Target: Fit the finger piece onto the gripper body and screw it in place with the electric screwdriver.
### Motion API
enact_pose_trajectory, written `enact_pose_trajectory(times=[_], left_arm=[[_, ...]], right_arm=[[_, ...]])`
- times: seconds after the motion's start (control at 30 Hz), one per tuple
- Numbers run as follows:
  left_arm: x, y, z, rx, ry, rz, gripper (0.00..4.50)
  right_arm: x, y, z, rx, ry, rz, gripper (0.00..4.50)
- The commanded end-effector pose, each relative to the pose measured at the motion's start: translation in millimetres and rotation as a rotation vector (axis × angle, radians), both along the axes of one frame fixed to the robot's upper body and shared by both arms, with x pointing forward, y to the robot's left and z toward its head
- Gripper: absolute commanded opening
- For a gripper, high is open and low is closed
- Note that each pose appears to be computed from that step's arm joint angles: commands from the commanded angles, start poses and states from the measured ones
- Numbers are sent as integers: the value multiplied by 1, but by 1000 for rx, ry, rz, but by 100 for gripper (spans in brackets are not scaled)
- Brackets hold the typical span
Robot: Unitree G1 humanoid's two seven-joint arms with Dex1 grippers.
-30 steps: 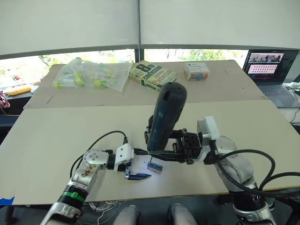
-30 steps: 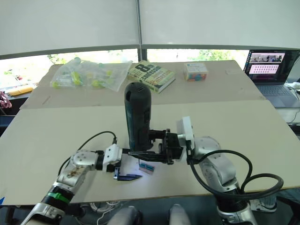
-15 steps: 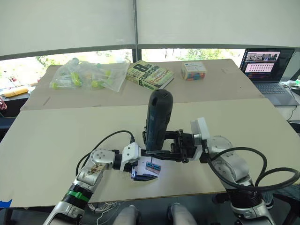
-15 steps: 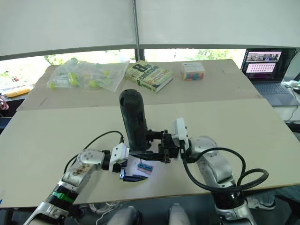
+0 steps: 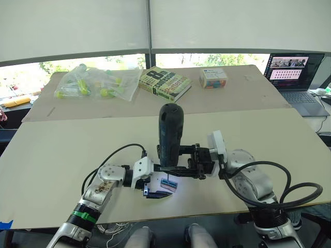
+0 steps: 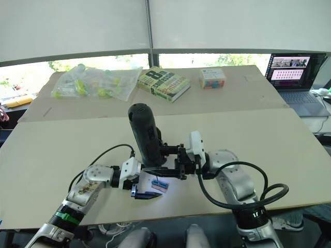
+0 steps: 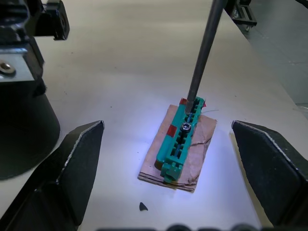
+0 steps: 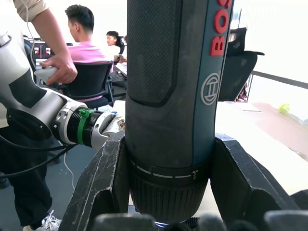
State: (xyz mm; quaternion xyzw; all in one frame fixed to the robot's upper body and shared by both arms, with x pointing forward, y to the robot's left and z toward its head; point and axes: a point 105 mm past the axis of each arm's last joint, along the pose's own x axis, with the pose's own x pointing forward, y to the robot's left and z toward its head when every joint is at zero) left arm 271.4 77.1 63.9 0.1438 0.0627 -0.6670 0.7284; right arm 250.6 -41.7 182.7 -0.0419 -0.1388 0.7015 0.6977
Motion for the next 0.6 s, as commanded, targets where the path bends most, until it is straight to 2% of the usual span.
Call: enact_pose_trajectory(times=[0.03, 0.6], left_arm=[[-2, -2, 3, -23, -16, -9, 449], [-3, -2, -2, -40, -10, 4, 449]], right_arm=[[-5, 1, 12, 31, -60, 16, 196], [-3, 1, 5, 15, -42, 10, 196]])
